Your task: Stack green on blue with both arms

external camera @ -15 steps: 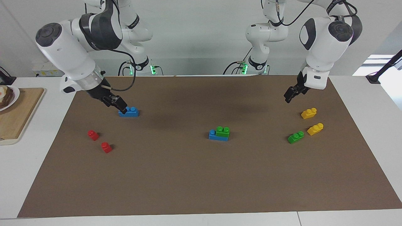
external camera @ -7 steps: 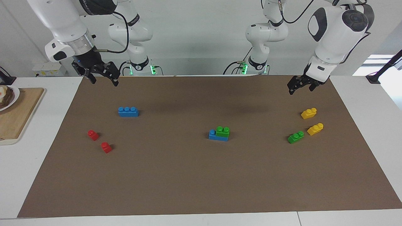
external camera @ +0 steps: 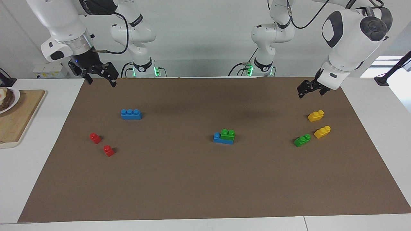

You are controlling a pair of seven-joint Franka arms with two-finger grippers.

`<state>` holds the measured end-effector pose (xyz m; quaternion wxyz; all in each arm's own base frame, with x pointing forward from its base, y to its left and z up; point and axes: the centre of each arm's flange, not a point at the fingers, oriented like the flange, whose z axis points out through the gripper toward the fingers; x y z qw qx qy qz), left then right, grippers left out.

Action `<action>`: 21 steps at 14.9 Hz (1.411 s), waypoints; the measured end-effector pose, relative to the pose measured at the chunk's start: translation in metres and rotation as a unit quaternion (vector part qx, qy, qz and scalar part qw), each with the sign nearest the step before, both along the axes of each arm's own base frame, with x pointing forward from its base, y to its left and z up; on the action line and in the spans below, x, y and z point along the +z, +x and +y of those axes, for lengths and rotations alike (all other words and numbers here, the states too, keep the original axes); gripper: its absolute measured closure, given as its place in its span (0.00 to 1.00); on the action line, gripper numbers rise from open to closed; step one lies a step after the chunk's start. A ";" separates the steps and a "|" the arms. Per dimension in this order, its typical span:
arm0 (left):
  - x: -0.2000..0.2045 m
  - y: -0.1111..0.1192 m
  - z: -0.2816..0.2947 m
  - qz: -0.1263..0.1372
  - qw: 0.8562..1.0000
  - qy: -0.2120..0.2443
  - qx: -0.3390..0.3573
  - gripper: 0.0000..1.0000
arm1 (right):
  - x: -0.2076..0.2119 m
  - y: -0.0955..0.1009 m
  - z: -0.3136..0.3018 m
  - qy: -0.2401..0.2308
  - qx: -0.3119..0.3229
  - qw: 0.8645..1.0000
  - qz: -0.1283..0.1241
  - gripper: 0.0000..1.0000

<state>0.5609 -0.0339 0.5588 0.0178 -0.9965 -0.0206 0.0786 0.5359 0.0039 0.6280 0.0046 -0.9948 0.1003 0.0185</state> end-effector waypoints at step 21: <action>0.023 -0.004 -0.002 -0.035 0.999 -0.002 -0.002 0.00 | 0.000 0.000 -0.006 -0.003 0.045 0.999 0.000 0.00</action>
